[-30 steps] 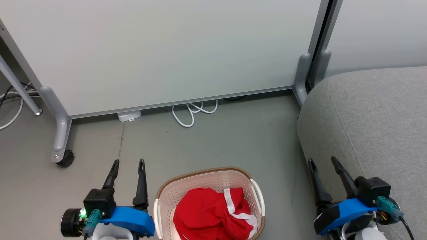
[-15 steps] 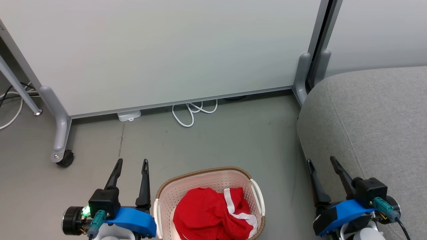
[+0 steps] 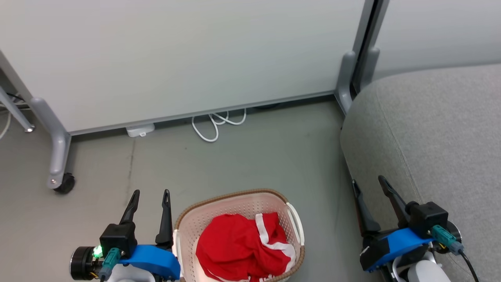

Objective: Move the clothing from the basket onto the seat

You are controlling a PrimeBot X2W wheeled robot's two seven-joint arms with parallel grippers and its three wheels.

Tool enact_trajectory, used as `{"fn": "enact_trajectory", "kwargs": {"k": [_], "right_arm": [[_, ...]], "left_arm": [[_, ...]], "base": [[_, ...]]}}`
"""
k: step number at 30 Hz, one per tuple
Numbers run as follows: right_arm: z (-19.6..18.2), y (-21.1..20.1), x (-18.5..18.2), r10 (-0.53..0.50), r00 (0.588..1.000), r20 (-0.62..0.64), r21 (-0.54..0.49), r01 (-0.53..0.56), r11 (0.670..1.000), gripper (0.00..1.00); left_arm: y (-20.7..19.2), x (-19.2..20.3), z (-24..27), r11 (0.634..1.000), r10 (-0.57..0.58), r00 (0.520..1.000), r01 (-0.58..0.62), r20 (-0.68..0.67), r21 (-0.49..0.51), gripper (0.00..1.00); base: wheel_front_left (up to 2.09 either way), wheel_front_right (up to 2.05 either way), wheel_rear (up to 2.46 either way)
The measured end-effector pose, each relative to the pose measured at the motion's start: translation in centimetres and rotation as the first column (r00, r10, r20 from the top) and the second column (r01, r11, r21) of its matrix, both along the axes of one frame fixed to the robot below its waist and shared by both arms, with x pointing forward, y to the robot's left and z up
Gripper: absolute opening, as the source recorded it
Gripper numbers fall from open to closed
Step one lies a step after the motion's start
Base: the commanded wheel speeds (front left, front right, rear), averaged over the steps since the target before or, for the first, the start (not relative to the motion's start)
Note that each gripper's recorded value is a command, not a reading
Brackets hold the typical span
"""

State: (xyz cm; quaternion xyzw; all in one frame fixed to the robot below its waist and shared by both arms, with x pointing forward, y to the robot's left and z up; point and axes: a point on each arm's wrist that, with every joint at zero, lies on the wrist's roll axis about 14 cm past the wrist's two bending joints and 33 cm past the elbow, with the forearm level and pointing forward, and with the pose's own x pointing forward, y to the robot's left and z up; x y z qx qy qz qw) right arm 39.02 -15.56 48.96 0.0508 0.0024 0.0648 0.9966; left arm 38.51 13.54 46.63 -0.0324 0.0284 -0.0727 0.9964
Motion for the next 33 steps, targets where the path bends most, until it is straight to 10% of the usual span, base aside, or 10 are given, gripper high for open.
{"fn": "enact_trajectory", "kwargs": {"k": [18,33], "right_arm": [[-4.1,-1.6,5.6,-0.025,0.997,-0.075,-0.005,0.025,1.000,1.00],[-13.5,-3.8,8.2,-0.071,0.963,-0.261,0.024,0.079,0.997,1.00]], "left_arm": [[-4.5,8.6,-13.5,0.985,-0.167,0.915,0.174,-0.368,-0.015,1.00],[-10.4,9.6,-29.9,0.940,-0.305,0.633,0.319,-0.711,-0.119,1.00]], "base": [[0.00,0.00,0.00],[0.00,0.00,0.00]]}}
